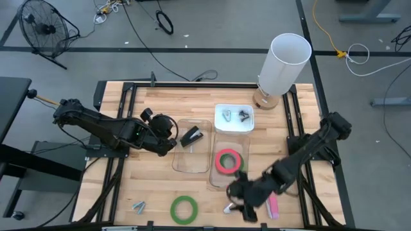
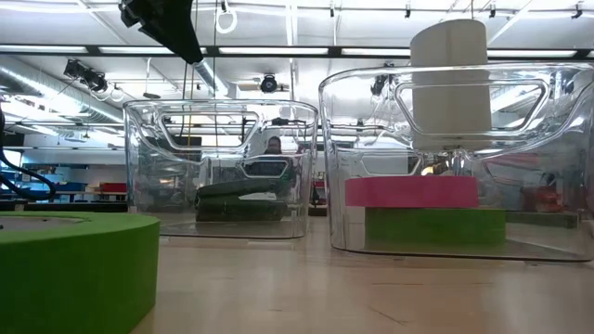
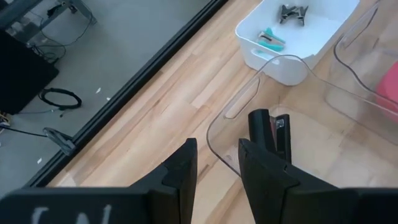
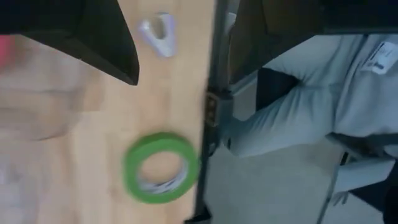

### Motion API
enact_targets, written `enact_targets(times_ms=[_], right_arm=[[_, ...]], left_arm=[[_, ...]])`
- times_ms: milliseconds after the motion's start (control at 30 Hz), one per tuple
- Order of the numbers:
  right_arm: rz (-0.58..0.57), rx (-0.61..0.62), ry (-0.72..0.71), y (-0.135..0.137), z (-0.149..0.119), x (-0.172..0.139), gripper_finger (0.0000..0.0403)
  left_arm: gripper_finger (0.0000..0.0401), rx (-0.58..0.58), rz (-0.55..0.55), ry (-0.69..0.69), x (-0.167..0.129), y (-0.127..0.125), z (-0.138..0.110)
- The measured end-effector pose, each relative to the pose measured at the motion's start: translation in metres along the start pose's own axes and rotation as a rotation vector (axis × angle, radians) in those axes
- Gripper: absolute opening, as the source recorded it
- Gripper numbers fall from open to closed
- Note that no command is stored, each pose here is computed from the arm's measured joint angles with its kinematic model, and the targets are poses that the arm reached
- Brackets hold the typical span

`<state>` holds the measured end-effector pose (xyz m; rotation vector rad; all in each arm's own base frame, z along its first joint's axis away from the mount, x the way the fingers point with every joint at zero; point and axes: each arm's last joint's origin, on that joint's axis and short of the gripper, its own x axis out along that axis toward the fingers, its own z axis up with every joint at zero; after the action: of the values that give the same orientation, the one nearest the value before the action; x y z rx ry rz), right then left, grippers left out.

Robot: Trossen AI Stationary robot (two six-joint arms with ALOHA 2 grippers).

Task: Pick and place Stapler, Stapler remover, tape
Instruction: Put the purple staple remover into the white bin

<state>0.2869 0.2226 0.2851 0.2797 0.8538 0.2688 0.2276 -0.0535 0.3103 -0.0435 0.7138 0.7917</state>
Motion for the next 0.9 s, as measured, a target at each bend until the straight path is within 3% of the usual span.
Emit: enact_targets(times_ms=[367,900], right_arm=[[-0.023,-0.004,0.129,0.019,-0.045,0.073,0.0234],[-0.091,0.035,0.247,0.018,-0.074,0.101,0.0214]], left_arm=[[0.0122,-0.074,-0.011,0.012,0.000,0.000,0.000],[0.0122,-0.088,-0.027,0.036,0.001,-0.002,-0.002]])
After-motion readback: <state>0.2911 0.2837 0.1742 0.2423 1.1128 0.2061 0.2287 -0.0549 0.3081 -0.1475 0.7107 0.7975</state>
